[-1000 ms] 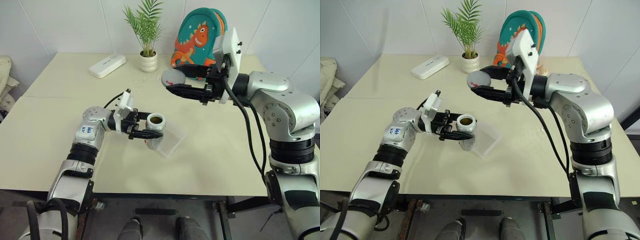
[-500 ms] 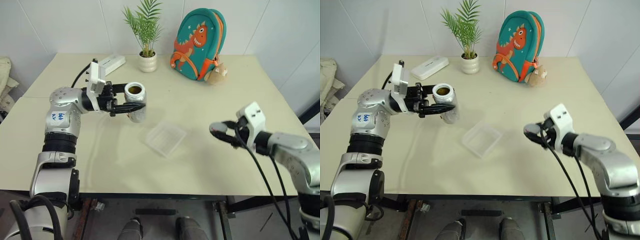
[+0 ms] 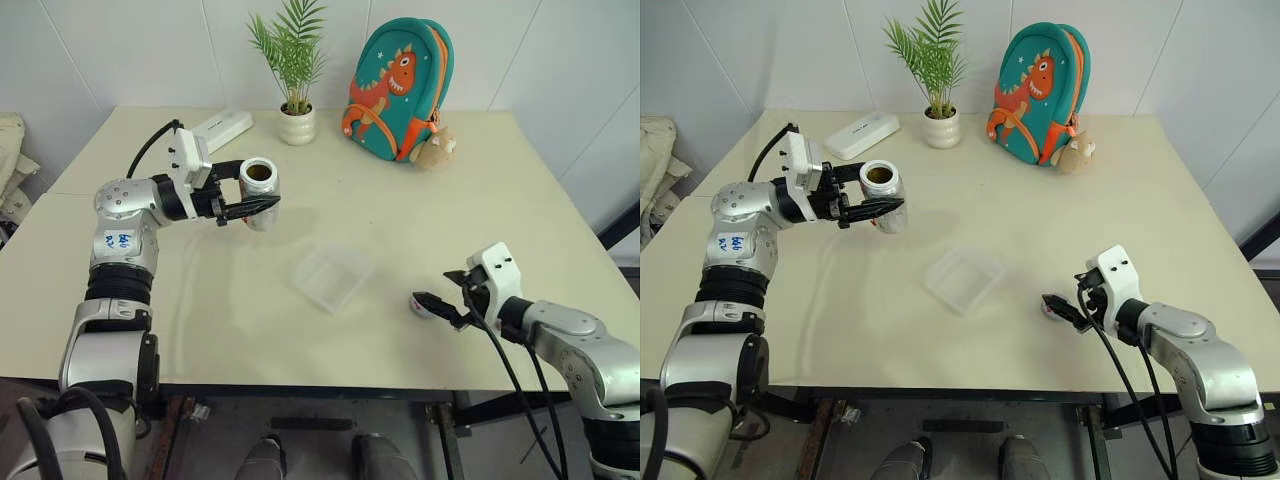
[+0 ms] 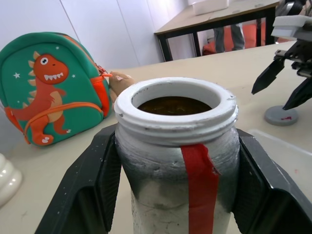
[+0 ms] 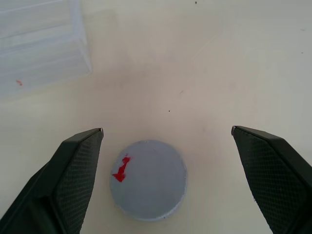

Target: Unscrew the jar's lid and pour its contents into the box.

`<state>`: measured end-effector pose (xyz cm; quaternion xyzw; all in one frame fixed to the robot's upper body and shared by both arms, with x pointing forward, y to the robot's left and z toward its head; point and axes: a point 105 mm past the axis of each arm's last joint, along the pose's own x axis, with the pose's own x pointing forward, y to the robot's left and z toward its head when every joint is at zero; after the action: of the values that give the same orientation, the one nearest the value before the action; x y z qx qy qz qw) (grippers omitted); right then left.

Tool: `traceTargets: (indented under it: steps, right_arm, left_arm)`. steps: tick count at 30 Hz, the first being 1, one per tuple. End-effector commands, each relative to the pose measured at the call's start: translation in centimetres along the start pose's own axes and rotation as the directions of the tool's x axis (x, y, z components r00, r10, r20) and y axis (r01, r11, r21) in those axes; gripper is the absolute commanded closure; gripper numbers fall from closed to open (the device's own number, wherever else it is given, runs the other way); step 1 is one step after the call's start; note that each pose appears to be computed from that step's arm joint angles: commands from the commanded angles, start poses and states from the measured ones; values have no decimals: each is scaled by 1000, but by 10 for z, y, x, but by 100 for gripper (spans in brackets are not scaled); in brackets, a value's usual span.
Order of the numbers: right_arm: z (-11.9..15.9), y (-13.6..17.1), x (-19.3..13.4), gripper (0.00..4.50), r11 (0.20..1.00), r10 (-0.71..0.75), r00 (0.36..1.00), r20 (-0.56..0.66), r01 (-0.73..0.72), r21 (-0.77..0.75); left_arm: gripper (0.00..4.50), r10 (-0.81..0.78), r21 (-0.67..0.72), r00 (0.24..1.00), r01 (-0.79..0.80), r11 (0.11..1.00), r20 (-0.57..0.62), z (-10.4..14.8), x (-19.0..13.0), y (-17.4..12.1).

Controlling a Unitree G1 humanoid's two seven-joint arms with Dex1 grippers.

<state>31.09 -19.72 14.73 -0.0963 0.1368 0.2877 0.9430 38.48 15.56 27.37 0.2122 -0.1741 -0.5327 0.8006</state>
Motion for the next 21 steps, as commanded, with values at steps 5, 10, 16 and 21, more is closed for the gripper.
traceTargets:
  steps: [5,10,16,21]
  right_arm:
    - [54,39,-42,5,957,269,945,184,-241,-162]
    - [60,58,-69,5,910,410,873,265,-370,-188]
    - [55,53,-83,5,901,426,873,238,-387,-196]
    - [55,46,-80,5,922,376,891,255,-331,-201]
  left_arm:
    - [194,14,258,998,4,966,-69,6,13,4]
    - [194,9,515,991,62,855,-135,6,35,-2]
    - [194,-58,800,968,234,553,-243,7,67,-21]
    - [194,-165,927,939,329,181,-301,6,88,-49]
